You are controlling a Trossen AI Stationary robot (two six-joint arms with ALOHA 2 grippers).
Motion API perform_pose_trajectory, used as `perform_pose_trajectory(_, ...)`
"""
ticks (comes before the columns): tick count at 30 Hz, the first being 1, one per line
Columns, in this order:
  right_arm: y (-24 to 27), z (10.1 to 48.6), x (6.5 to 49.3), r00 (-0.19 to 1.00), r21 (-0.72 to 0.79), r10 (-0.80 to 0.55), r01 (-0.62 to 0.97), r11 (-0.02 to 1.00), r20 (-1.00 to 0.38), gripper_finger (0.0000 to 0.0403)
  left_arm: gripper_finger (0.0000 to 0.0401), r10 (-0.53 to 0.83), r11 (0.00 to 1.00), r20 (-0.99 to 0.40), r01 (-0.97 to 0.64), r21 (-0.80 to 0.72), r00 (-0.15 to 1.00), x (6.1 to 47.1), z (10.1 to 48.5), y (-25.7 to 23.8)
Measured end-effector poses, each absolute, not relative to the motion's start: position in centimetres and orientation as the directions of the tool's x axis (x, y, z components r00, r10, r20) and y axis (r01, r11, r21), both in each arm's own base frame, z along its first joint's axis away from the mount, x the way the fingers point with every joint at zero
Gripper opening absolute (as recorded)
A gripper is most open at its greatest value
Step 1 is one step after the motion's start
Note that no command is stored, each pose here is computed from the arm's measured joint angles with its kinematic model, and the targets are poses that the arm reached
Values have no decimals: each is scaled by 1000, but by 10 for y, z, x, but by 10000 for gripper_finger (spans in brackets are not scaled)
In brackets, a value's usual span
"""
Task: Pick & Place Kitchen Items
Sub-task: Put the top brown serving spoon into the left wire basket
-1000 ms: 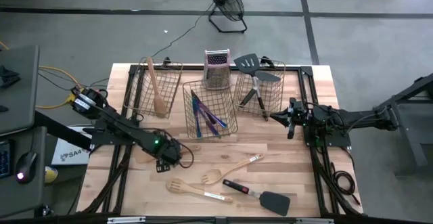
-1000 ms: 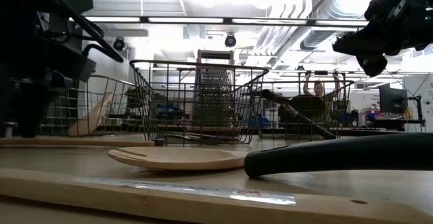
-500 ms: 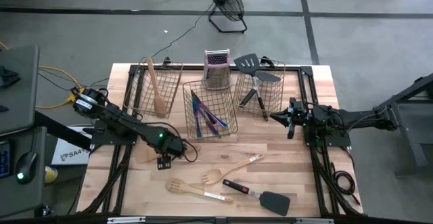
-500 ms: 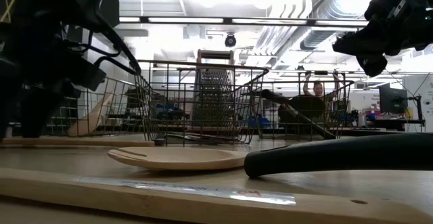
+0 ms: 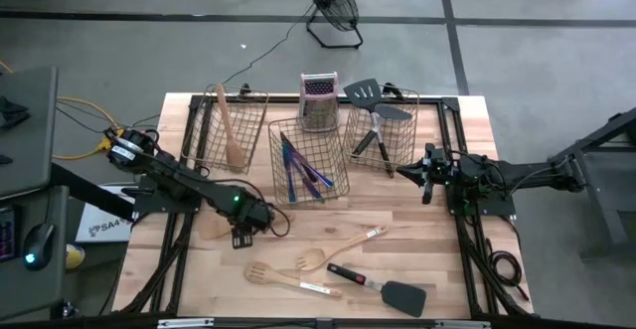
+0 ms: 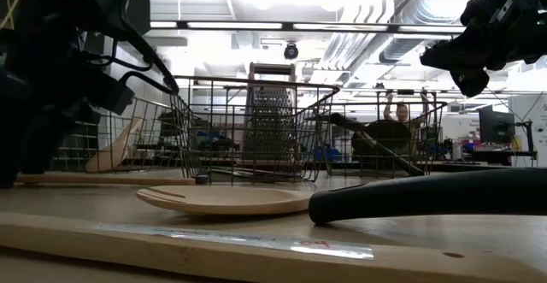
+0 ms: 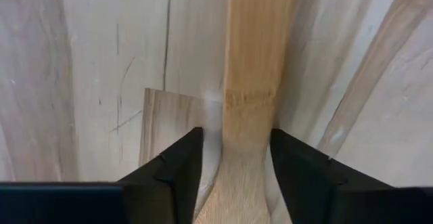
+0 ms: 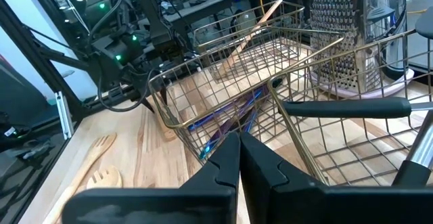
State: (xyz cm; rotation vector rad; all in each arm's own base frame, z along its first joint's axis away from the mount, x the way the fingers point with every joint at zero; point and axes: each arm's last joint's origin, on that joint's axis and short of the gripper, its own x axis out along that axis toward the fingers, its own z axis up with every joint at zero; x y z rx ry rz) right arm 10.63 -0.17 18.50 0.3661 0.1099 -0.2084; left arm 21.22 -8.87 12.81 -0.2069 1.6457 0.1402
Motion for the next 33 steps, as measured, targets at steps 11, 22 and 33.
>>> perform_pose_trajectory(11,-2,185,106,973,343,-183,222,913,-144,2,85,-49,978,-996,-206,-33,-69,212,128,-92)
perform_pose_trajectory(22,-2,185,106,973,343,-182,222,913,-144,2,82,-49,978,-996,-207,-34,-69,212,128,-92)
perform_pose_trajectory(33,-2,185,106,973,343,-182,222,913,-144,2,82,-58,977,-998,-205,-52,-28,210,137,-91)
